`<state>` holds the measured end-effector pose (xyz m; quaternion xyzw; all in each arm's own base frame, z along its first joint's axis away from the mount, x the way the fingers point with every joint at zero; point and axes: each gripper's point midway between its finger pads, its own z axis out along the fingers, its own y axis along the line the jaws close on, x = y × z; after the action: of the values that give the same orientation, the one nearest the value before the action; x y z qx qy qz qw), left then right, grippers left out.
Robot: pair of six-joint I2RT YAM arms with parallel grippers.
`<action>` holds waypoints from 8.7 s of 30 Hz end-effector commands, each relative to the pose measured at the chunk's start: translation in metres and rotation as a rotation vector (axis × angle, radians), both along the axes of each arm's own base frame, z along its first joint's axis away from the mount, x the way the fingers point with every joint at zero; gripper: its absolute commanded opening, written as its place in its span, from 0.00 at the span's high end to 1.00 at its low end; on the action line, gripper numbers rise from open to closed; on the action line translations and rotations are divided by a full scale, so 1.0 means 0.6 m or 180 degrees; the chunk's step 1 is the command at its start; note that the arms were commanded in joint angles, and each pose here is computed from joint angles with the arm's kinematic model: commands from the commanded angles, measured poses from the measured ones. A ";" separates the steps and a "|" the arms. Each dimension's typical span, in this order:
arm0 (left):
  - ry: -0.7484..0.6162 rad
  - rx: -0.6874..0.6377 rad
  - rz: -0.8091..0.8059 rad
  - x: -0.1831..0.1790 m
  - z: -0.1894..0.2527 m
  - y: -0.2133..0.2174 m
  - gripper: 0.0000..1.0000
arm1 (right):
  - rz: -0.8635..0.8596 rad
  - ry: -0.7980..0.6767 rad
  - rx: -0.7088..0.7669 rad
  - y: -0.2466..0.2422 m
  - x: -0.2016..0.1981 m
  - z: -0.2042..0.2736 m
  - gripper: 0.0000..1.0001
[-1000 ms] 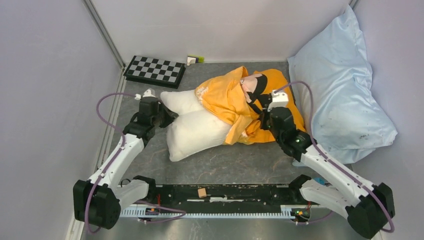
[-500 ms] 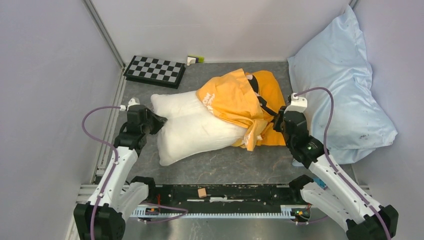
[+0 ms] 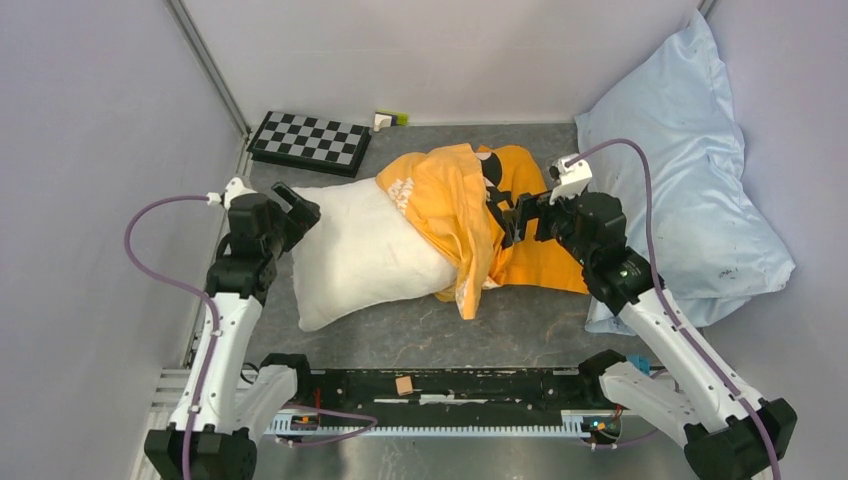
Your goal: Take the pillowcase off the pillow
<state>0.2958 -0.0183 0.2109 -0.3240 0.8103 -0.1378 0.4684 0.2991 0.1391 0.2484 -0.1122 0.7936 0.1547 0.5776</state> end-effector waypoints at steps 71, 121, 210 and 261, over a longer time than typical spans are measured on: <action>0.0623 -0.0379 -0.2041 0.008 -0.110 -0.292 0.00 | -0.1276 0.0045 0.0593 -0.195 0.095 0.016 0.98; -0.0662 -0.0321 -0.1192 -0.071 0.133 -0.093 0.00 | -0.0459 0.0361 0.0718 -0.095 0.000 -0.047 0.02; 0.1372 -0.0414 0.1505 -0.099 -0.319 0.070 0.02 | -0.3349 -0.0090 -0.0103 -0.350 0.001 0.060 1.00; -0.0003 -0.0430 -0.1097 -0.009 0.017 -0.235 0.00 | 0.0094 0.0679 0.2015 0.046 0.101 -0.069 0.02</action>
<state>0.2678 -0.1540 0.2098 -0.2328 0.8487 -0.2935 0.3733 0.3263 0.1540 0.1679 0.0620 0.8067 0.3817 0.4468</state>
